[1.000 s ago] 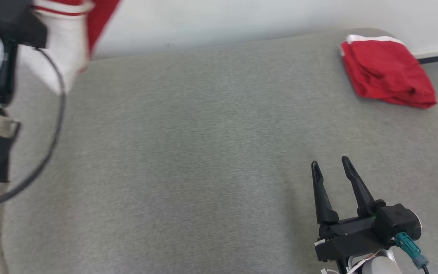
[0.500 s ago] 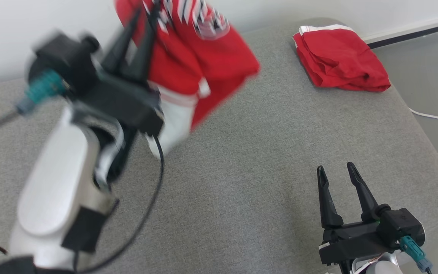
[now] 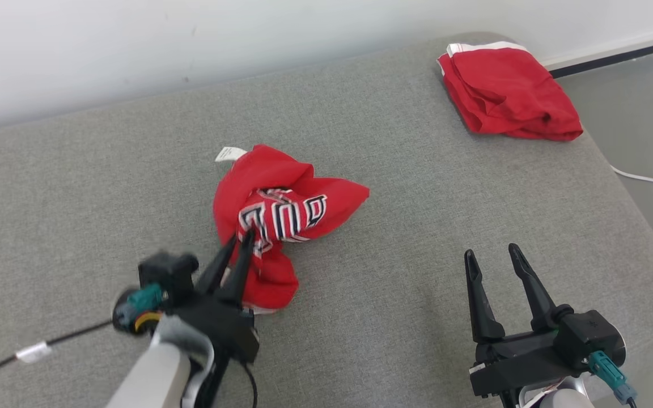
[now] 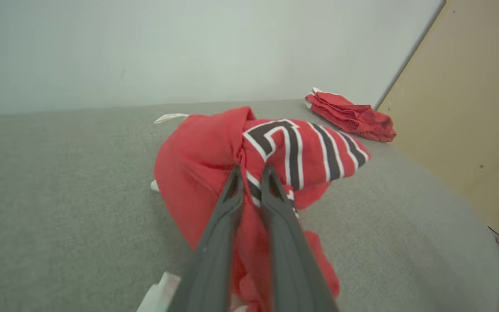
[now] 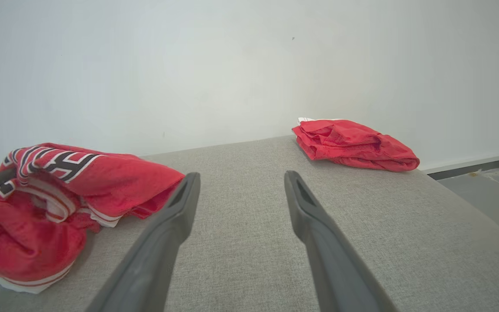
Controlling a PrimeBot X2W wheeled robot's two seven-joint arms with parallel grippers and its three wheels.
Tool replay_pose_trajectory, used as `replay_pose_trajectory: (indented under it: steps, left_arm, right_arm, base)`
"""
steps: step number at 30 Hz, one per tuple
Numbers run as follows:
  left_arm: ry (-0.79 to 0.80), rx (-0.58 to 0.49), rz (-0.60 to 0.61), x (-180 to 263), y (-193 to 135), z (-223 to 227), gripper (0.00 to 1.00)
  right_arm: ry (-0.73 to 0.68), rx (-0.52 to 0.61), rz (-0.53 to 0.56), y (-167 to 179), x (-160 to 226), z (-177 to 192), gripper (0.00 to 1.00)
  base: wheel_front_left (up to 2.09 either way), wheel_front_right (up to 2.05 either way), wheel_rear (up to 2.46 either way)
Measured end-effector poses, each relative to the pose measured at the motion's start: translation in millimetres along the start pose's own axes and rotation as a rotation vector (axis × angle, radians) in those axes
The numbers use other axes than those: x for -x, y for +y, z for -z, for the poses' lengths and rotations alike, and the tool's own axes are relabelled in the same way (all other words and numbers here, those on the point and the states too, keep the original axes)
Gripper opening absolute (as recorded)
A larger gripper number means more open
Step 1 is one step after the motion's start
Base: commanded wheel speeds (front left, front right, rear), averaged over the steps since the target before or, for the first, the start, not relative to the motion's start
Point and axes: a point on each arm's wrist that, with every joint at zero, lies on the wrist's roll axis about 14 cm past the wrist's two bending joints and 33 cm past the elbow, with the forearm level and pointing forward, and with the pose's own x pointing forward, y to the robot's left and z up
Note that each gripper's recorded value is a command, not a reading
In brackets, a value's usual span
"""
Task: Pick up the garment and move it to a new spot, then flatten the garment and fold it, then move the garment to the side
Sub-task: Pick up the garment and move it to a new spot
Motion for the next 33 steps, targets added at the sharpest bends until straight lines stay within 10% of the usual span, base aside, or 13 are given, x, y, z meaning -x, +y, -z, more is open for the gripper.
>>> replay_pose_trajectory:
  steps: [3, 4, 6, 21, 33]
  left_arm:
    - [0.063, 0.039, -0.024, 11.2, 1.8, 26.4, 0.00]
    - [0.073, 0.047, -0.022, 13.3, -0.1, 30.9, 0.18]
    - [0.050, 0.051, -0.016, 14.5, -3.9, 27.9, 1.00]
    - [-0.265, -0.124, -0.152, 48.7, 37.9, -79.8, 1.00]
    - [-0.273, -0.251, -0.397, 134.3, 93.6, -74.4, 1.00]
  right_arm:
    - [-0.002, -0.001, -0.006, 2.1, 0.1, -0.5, 1.00]
    - [-0.001, -0.002, -0.011, 3.5, 0.0, -0.4, 1.00]
    - [-0.004, 0.000, -0.014, 4.7, -0.2, -1.1, 1.00]
    - [-0.059, -0.017, -0.050, 17.2, 6.0, -18.5, 1.00]
    - [-0.071, -0.029, -0.088, 29.9, -3.2, -20.9, 1.00]
  base:
    - [0.00, 0.00, 0.00]
    - [0.00, 0.00, 0.00]
    - [0.00, 0.00, 0.00]
    - [0.00, 0.00, 0.00]
    - [0.00, 0.00, 0.00]
